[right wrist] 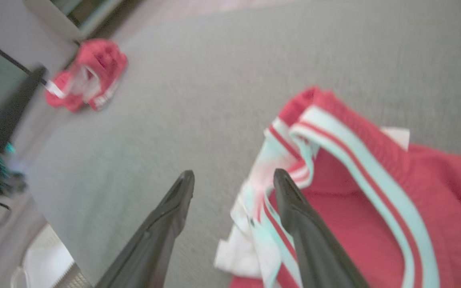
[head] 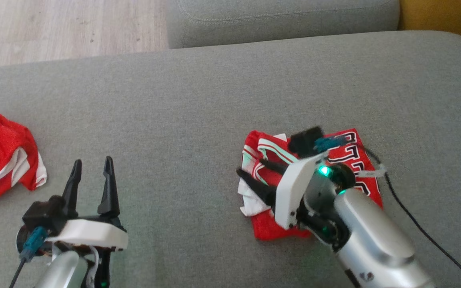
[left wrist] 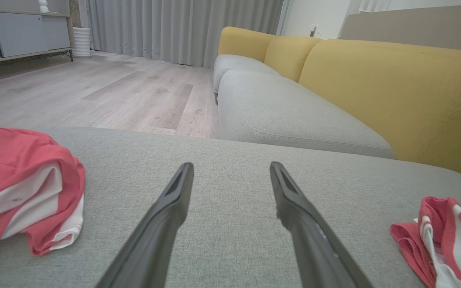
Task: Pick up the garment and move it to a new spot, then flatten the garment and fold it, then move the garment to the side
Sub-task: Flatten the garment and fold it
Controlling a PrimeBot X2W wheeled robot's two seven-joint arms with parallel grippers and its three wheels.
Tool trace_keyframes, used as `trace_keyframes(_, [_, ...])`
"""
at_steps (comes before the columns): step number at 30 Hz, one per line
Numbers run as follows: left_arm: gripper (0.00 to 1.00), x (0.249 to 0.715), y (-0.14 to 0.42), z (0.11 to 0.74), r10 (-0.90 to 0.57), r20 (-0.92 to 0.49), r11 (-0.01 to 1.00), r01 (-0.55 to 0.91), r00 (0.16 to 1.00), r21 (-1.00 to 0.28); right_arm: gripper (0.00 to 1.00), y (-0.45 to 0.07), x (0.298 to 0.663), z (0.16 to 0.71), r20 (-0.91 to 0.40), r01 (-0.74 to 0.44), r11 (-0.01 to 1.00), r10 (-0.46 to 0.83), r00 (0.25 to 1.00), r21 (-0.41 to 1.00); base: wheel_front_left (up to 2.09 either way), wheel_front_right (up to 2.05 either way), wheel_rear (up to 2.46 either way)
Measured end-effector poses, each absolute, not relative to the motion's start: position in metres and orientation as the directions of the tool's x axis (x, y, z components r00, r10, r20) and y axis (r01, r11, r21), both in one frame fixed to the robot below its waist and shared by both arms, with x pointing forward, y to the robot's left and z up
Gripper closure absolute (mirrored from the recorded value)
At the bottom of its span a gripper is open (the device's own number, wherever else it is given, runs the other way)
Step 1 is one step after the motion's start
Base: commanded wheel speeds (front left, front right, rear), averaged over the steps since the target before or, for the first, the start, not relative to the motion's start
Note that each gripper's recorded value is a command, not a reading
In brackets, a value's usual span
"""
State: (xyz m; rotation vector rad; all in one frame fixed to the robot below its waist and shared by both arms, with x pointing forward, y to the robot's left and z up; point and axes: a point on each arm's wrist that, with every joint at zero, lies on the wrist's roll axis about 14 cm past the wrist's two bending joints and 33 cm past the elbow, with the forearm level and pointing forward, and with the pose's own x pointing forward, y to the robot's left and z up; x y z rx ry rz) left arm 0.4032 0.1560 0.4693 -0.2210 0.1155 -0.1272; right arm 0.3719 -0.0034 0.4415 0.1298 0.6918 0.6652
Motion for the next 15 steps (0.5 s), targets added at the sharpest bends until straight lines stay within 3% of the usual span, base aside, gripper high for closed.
trace_keyframes(3, [0.0, 0.404, 0.155, 0.471, -0.146, -0.095, 0.966, 0.121, 0.985, -0.229, 0.0, -0.003, 0.386, 0.476, -0.419, -0.51, 0.77, 0.637, 0.646, 0.384, 0.0, 0.0, 0.0])
trace_keyframes(7, [0.0, 0.405, 0.155, 0.472, -0.145, -0.09, 0.966, 0.121, 0.985, -0.23, 0.0, -0.047, 0.418, 0.514, -0.28, -0.444, 0.843, 0.524, 0.804, 0.304, 0.0, 0.0, 0.0])
trace_keyframes(10, [0.0, 0.405, 0.155, 0.473, -0.143, -0.087, 0.966, 0.12, 0.986, -0.23, 0.0, -0.101, 0.426, 0.515, -0.263, -0.346, 0.915, 0.393, 0.881, 0.209, 0.0, 0.0, 0.0])
trace_keyframes(15, [0.0, 0.403, 0.155, 0.478, -0.147, -0.069, 0.966, 0.128, 0.987, -0.224, 0.0, -0.168, 0.408, 0.488, -0.255, -0.171, 0.981, 0.19, 0.948, 0.096, 0.0, 0.0, 0.0])
